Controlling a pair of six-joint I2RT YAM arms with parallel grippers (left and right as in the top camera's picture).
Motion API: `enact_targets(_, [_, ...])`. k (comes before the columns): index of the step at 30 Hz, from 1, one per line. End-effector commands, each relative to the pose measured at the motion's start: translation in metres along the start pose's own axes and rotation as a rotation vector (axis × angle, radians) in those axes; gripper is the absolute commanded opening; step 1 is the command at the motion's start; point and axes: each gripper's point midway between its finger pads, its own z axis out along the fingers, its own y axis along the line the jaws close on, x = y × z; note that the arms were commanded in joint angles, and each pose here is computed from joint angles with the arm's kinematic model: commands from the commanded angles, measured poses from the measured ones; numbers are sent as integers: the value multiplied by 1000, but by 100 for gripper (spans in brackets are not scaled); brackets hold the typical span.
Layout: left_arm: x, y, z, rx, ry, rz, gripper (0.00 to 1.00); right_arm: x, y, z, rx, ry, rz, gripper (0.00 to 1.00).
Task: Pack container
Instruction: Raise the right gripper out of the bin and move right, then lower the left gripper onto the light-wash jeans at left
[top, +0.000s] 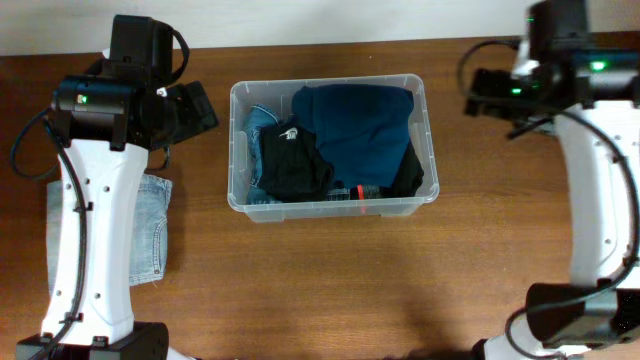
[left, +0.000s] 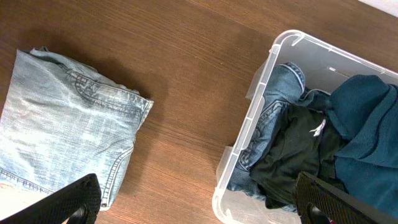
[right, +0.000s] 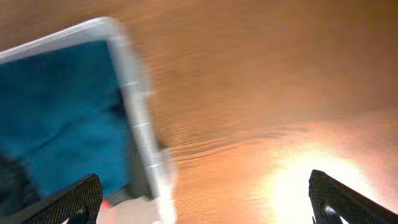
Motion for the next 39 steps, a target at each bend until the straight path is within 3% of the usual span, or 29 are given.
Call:
enact_targets(1, [0,1,2,-5,5,8,99,-7,-42,4,61,1,92,99])
enact_targets(11, [-41,-20,-2,82,-159,-29,99,-12,-109,0,131,-12,246,98])
enact_targets(15, [-34,0,0,-22,-141,19,99,-12,-114,0,135,-12,257,98])
enact_targets(19, [-12,52,-2,-248,-66,-42,99,-12,-113,0,134,-12,255,98])
enact_targets(26, [12,109,7,-353,95,-126,99,-12,-113,0,134,-12,255,99])
enact_targets(33, [41,161,44,-355,286,-137,99,-12,-113,0,134,-12,255,98])
enact_targets(39, [70,177,92,-157,414,-83,99,-12,-113,0,134,-12,255,98])
